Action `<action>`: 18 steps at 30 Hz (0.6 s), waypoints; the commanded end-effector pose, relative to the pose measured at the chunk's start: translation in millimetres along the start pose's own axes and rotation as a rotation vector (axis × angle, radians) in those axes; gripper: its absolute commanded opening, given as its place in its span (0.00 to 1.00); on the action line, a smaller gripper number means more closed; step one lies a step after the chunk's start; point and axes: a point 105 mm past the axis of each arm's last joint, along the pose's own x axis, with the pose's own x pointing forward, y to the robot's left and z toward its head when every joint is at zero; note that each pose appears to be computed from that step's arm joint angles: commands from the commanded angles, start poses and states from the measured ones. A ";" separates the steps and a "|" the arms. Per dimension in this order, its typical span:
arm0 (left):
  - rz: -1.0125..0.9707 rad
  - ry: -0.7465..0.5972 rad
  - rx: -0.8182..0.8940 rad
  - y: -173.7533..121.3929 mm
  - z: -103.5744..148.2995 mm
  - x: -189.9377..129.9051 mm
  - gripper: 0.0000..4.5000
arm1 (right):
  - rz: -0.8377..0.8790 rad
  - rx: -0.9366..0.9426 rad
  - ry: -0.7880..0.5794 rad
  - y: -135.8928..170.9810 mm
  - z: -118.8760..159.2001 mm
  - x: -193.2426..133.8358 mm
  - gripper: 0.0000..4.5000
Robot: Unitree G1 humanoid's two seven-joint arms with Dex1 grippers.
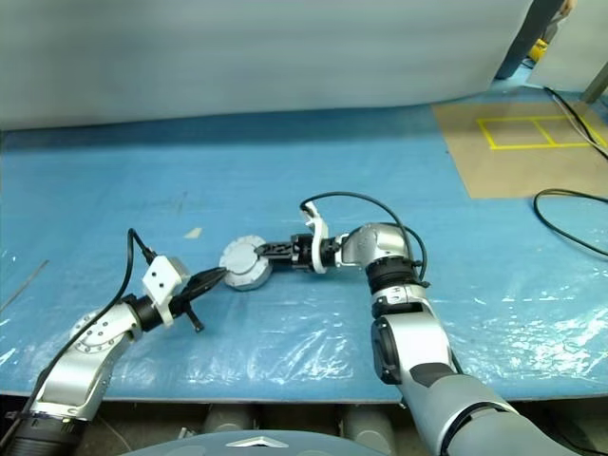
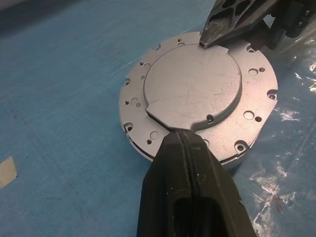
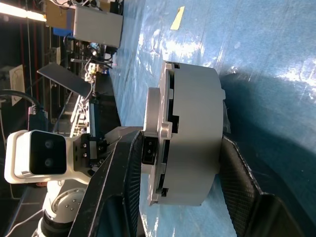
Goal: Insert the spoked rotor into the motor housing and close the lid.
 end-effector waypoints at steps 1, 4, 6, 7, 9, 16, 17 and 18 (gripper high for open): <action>-0.012 0.015 -0.006 -5.0 -5.1 2.8 0.00 | 0.053 0.113 0.050 5.3 -20.6 20.0 0.41; -0.010 0.011 -0.003 -4.4 -4.1 3.6 0.00 | 0.084 0.141 0.037 10.2 -20.0 20.1 0.41; -0.010 0.008 -0.001 -3.8 -3.3 4.5 0.00 | 0.080 0.150 0.025 9.3 -19.5 20.5 0.41; -0.010 0.008 0.000 -3.4 -3.1 4.8 0.00 | 0.082 0.158 0.018 9.4 -19.1 20.8 0.41; -0.010 0.006 0.002 -3.0 -2.8 5.1 0.00 | 0.090 0.167 0.012 10.6 -18.8 20.9 0.41; 0.109 -0.078 -0.061 17.1 10.6 3.1 0.00 | 0.097 0.158 -0.040 12.1 -13.1 20.7 0.41; 0.111 -0.076 -0.058 17.5 10.8 2.9 0.00 | 0.107 0.165 -0.054 13.2 -11.0 20.5 0.41; 0.109 -0.074 -0.054 17.2 10.7 2.9 0.00 | 0.110 0.168 -0.066 13.8 -9.3 20.4 0.41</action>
